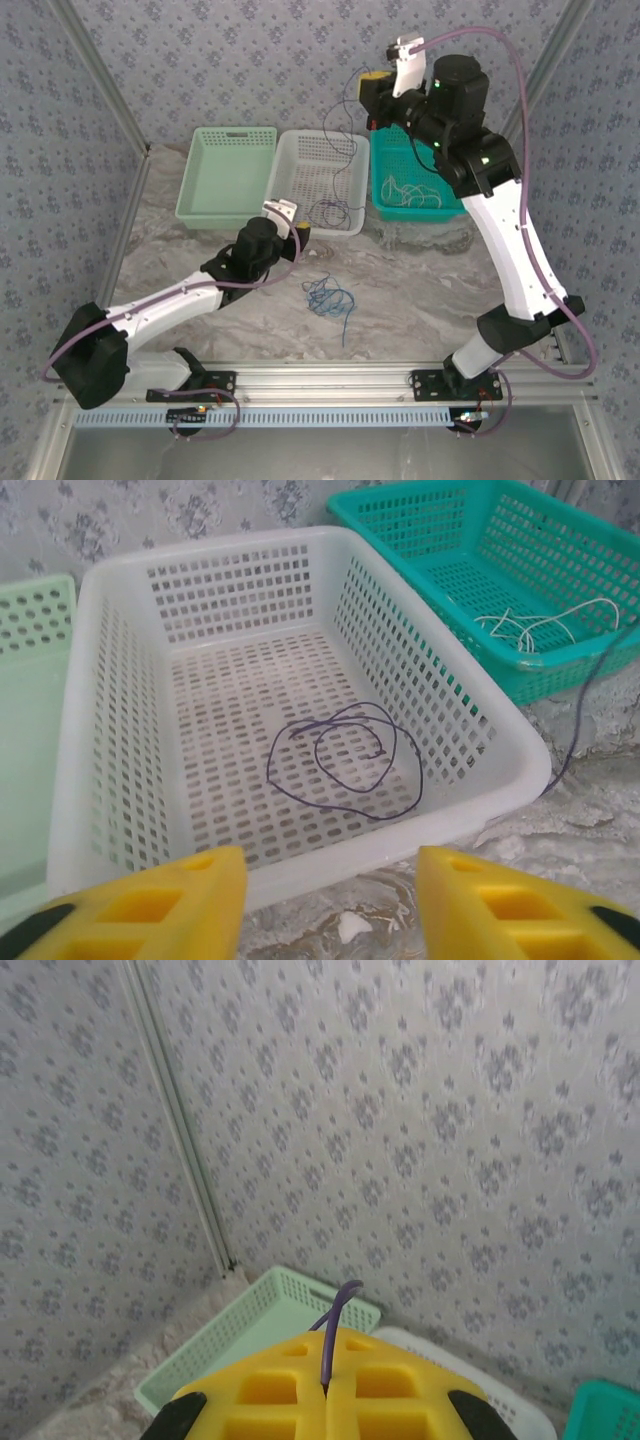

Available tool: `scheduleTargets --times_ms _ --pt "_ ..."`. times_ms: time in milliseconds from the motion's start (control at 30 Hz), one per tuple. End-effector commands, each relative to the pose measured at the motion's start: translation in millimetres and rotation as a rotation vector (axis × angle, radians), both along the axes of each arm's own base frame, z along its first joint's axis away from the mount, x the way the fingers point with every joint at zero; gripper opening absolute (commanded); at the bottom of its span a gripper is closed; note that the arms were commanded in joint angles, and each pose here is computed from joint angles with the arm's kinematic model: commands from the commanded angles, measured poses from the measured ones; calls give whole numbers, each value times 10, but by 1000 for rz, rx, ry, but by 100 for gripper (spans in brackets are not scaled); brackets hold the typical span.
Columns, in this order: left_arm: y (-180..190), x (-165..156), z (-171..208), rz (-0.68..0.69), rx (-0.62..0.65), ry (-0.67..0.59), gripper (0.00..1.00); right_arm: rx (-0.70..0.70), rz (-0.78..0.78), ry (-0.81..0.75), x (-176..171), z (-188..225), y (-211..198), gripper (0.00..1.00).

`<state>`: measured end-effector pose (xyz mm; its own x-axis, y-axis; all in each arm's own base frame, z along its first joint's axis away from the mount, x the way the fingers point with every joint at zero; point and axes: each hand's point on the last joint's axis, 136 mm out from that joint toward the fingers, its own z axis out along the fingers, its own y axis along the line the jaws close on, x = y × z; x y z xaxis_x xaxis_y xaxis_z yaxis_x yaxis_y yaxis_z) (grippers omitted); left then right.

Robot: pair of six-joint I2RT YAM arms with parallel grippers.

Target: Untangle the cables

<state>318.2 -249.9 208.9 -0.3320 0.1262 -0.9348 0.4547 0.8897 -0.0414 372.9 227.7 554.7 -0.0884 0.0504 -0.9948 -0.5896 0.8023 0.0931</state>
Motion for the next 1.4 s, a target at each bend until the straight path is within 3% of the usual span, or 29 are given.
scheduleTargets --times_ms 0,233,400,633,833,1100,1200,1367 --pt "107 11 96 45 -21 -29 54 14 11 -54 -40 215 -16 0" --pt "175 4 -2 63 -18 -12 61 29 40 -87 -43 397 59 0" --pt "125 -17 -52 33 -31 -4 68 36 142 -120 -344 522 173 0" --pt "-471 -125 198 -265 -163 -69 82 -7 189 -100 -636 366 288 0" --pt "-861 133 276 -318 -222 -74 84 -7 175 -92 -683 339 246 0" --pt "-1233 91 492 -470 -431 -94 83 -25 150 -85 -694 313 186 0" --pt "-1239 118 508 -463 -446 -97 83 -26 128 -98 -665 333 152 0" --pt "-1107 432 466 -293 -337 -99 83 -9 81 -108 -393 328 136 0"
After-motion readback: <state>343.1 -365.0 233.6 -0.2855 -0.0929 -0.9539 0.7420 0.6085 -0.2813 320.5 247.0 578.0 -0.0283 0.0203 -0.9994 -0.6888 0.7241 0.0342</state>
